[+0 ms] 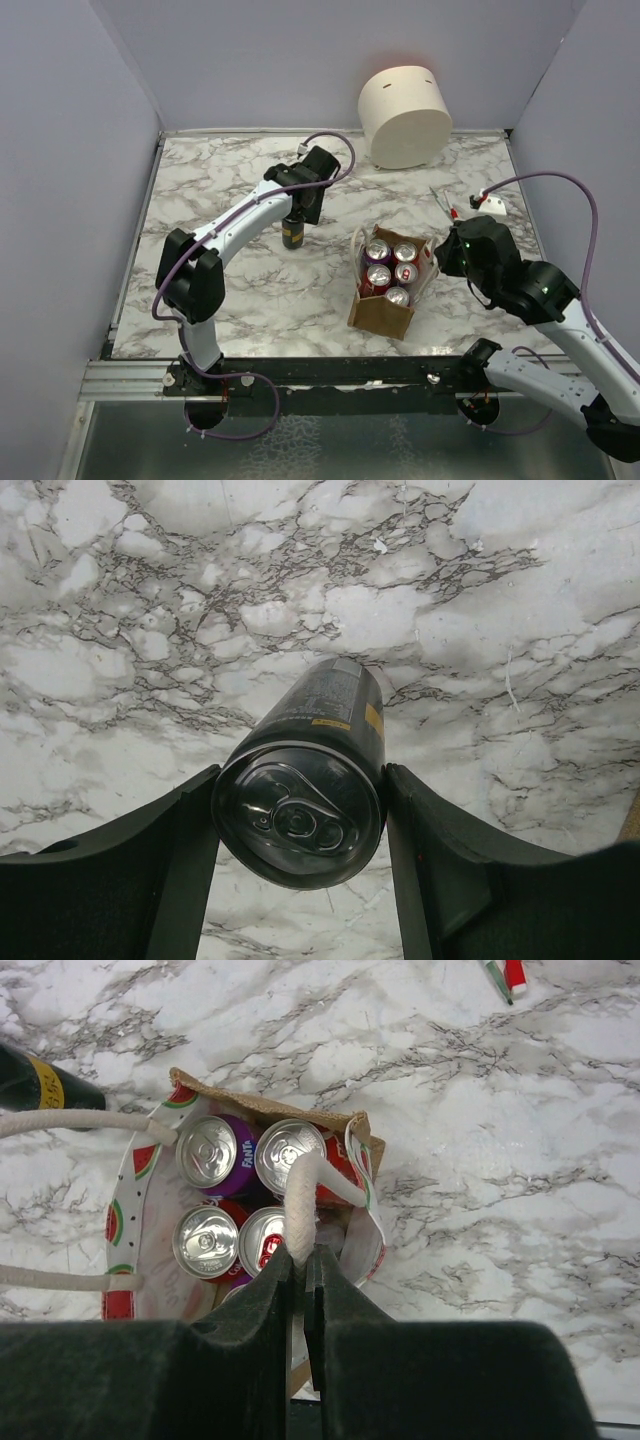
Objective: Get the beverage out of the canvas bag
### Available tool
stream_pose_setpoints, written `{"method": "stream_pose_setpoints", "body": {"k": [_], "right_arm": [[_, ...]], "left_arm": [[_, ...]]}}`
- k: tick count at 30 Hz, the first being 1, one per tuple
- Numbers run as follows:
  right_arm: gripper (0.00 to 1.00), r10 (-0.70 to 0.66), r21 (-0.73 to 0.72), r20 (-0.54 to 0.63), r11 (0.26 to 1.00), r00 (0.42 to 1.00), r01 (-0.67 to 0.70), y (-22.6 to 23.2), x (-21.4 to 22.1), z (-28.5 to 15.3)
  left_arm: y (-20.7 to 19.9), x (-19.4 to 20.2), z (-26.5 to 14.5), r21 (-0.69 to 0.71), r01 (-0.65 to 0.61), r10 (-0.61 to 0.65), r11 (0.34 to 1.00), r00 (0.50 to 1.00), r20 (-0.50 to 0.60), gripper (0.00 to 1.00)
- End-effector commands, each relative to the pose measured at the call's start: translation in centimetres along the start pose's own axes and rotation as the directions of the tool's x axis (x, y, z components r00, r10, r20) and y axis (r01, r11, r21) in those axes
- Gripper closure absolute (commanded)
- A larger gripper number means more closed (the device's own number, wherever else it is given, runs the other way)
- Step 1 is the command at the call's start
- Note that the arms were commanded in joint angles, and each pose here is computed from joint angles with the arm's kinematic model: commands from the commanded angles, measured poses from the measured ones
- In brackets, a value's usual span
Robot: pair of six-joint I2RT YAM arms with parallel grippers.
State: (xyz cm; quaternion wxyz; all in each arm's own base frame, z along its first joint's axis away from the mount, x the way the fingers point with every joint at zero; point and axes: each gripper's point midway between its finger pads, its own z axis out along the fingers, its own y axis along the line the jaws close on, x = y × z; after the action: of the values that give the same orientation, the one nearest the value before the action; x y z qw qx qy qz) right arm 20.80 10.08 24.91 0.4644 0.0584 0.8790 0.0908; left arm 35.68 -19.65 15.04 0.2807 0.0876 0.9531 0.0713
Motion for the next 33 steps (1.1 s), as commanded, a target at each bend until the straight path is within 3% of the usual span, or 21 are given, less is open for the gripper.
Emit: {"method": "stream_pose_setpoints", "body": {"k": [1, 3, 8, 14, 19, 22, 28, 33], "right_arm": [[0.93, 0.039, -0.047, 0.03, 0.998, 0.999, -0.037, 0.9, -1.3, -0.8], [0.93, 0.038, -0.05, 0.031, 0.998, 0.999, -0.037, 1.0, -1.3, -0.8], [0.93, 0.036, -0.064, 0.027, 0.997, 0.999, -0.034, 1.4, -1.5, -0.8], [0.93, 0.026, -0.076, 0.021, 0.997, 0.999, -0.024, 1.5, -0.9, -0.5], [0.93, 0.02, -0.087, 0.024, 0.996, 1.0, -0.018, 1.5, -0.9, -0.7], [0.93, 0.013, -0.101, 0.032, 0.995, 0.999, -0.01, 1.5, -0.9, -0.8], [0.92, -0.016, -0.132, 0.03, 0.991, 0.999, 0.019, 1.9, -0.6, -0.8], [0.93, -0.032, -0.154, 0.011, 0.988, 0.999, 0.033, 1.6, -0.2, -1.9]], "left_arm": [[0.8, -3.2, -2.1, 0.021, 0.047, -0.05, 0.999, 0.986, 0.161, 1.0], [0.8, -2.9, -1.9, 0.028, 0.054, -0.058, 0.998, 0.984, 0.166, 0.98], [0.5, -2.2, -1.3, 0.049, 0.068, -0.074, 0.997, 0.986, 0.15, 0.76], [0.0, -1.8, -1.7, 0.082, 0.084, -0.094, 0.993, 0.987, 0.127, 0.38], [0.1, -2.4, -4.6, 0.144, 0.103, -0.123, 0.984, 0.983, 0.136, 0.21], [-0.2, -2.1, -5.6, 0.177, 0.104, -0.126, 0.979, 0.985, 0.118, 0.04], [-0.2, -2.7, -9.6, 0.261, 0.137, -0.169, 0.956, 0.98, 0.102, 0.01], [-3.9, -3.0, -14.9, 0.475, 0.196, -0.258, 0.858, 0.964, 0.068, 0.01]]}}
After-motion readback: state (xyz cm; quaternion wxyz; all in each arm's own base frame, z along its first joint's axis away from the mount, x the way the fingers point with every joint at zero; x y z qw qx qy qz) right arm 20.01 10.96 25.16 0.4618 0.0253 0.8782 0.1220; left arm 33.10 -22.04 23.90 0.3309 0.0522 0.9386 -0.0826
